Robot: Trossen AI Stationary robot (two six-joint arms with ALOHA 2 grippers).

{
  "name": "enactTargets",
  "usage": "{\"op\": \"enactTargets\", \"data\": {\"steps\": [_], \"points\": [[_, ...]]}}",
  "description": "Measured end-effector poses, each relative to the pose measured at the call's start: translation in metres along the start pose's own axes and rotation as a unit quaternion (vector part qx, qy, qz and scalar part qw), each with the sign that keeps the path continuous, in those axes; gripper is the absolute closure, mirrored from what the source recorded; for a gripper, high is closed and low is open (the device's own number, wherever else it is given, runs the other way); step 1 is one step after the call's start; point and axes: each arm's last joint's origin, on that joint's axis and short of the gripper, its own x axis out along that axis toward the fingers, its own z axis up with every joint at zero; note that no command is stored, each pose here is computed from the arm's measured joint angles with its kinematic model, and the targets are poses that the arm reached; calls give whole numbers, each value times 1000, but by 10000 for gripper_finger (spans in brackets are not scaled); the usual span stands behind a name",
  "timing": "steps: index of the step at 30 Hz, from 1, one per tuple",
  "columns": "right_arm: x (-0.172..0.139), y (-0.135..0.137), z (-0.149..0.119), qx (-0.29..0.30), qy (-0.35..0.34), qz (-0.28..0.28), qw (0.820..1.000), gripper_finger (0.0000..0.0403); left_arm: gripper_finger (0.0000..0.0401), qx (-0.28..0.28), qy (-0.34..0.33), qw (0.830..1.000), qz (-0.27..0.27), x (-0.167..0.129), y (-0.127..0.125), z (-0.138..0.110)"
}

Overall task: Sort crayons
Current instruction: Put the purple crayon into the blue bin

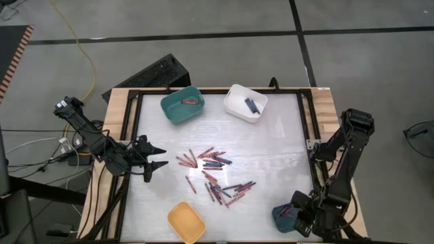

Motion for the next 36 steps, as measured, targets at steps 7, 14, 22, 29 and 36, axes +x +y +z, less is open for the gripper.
{"op": "enactTargets", "data": {"steps": [7, 14, 22, 29, 36], "points": [[1, 13, 17, -16, -7, 46, 999, 292, 173, 0, 0, 1000, 1, 0, 0, 0], [2, 36, 69, -84, -88, 128, 984, 292, 173, 0, -2, 1000, 3, 0, 0, 0], [9, 38, 142, -214, -214, 83, 950, 292, 173, -1, -3, 1000, 2, 0, 0, 0], [37, 39, 197, -299, -284, 42, 910, 292, 173, -2, -2, 1000, 2, 0, 0, 0], [67, 38, 217, -343, -287, 29, 894, 292, 173, -2, -1, 1000, 1, 0, 0, 0]]}}
